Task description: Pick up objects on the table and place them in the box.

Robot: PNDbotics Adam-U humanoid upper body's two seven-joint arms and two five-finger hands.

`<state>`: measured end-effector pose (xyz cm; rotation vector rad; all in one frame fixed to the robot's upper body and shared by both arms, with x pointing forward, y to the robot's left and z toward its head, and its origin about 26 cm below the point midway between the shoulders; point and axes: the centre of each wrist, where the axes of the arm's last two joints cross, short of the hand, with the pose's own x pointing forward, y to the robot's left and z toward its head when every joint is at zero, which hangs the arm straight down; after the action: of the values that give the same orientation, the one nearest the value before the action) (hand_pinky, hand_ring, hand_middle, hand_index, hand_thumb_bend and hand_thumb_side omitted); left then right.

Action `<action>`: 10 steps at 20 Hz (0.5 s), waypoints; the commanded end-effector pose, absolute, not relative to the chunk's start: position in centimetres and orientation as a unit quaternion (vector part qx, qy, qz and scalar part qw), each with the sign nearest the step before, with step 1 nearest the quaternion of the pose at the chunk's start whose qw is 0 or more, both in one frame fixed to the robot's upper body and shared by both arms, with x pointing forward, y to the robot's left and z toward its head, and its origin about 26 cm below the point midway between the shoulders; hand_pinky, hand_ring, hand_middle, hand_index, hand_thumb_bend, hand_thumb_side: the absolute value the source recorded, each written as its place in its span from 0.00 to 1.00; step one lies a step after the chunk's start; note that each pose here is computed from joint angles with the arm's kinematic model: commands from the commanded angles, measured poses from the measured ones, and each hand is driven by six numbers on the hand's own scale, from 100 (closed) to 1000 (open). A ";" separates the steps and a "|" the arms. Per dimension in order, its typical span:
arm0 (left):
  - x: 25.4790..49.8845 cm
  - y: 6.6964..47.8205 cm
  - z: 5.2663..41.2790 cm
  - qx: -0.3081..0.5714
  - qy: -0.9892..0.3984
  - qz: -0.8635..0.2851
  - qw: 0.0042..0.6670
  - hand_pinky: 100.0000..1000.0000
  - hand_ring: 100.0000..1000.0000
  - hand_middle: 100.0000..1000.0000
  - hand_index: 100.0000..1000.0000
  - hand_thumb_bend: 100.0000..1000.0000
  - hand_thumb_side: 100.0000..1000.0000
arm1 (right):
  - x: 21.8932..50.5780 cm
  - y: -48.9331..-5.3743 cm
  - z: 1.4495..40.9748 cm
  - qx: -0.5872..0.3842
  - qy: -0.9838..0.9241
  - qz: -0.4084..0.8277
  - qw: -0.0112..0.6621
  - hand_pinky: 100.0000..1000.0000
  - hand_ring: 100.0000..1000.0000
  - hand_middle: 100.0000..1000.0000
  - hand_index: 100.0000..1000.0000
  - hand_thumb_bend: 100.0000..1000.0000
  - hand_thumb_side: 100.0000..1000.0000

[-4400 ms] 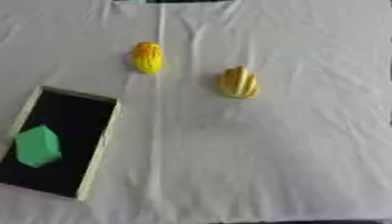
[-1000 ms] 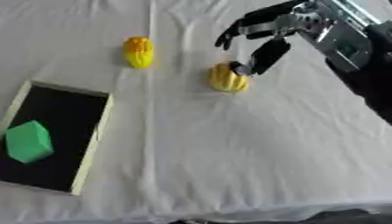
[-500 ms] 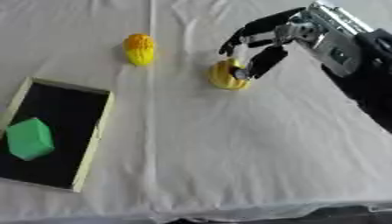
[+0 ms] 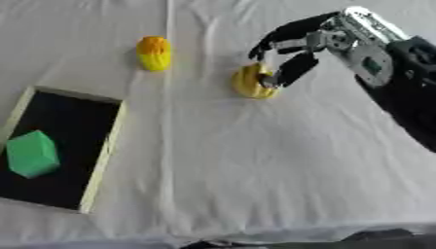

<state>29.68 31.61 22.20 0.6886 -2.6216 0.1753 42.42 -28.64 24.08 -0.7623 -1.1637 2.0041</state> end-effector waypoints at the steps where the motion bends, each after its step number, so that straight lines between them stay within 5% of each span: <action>1: 29.4 31.4 23.0 0.243 -0.948 0.059 0.197 0.80 0.71 0.67 0.82 0.00 0.33 | 42.5 -29.2 25.1 -0.306 -0.445 0.770 0.340 1.00 0.98 0.82 0.96 0.02 0.75; 7: 29.5 31.4 23.1 0.240 -0.949 0.061 0.197 0.79 0.71 0.67 0.82 0.00 0.33 | 42.9 -29.5 24.9 -0.308 -0.440 0.770 0.345 1.00 0.96 0.79 0.94 0.06 0.75; 10: 29.4 31.3 23.0 0.239 -0.948 0.063 0.199 0.79 0.71 0.67 0.82 0.00 0.34 | 43.2 -29.7 24.6 -0.318 -0.441 0.763 0.351 0.96 0.92 0.68 0.87 0.03 0.66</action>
<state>29.72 31.47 22.14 0.6764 -2.6187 0.1842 43.13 -28.98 23.56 -0.7716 -1.1431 1.9950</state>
